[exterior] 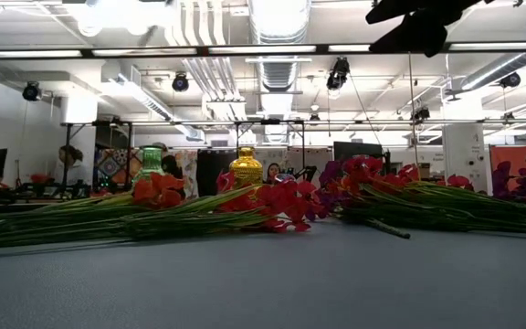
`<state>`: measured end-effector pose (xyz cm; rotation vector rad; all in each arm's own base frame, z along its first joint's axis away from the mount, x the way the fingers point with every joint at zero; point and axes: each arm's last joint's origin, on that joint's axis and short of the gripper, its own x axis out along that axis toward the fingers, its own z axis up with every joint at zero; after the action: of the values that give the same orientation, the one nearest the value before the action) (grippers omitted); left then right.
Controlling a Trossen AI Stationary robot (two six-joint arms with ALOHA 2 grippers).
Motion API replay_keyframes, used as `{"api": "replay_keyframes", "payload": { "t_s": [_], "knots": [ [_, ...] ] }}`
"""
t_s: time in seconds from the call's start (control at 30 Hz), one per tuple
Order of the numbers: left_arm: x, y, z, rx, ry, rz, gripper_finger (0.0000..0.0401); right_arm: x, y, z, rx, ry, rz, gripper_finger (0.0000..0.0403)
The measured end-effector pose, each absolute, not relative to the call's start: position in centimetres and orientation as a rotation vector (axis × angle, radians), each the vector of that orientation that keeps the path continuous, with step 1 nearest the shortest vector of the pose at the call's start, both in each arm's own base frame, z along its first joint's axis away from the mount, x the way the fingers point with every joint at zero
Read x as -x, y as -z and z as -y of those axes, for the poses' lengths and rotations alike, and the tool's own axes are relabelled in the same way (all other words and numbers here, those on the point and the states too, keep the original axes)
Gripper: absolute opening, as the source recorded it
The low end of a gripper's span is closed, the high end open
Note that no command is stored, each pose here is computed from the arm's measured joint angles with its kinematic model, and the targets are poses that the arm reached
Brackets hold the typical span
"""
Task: Sort flowers into vase by color
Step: Put the bottom left orange flowers into the green vase
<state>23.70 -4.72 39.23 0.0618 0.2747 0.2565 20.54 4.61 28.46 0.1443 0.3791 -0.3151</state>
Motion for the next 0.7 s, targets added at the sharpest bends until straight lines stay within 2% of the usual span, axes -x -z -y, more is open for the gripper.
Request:
{"api": "replay_keyframes", "payload": {
  "t_s": [0.27,0.5,0.7],
  "knots": [
    [-21.6,-34.8,-0.9,-0.198,-0.166,-0.081,0.0005,-21.3,-27.7,-4.8,-0.161,0.329,-0.4,0.0331],
    [-19.1,-29.9,-4.7,-0.195,-0.389,-0.059,0.0005,-23.0,-26.8,-5.1,-0.133,0.367,-0.386,0.0331],
    [-16.4,-29.3,-7.4,-0.222,-0.576,0.004,0.0005,-24.0,-26.1,-5.4,-0.122,0.365,-0.389,0.0331]
  ]
}}
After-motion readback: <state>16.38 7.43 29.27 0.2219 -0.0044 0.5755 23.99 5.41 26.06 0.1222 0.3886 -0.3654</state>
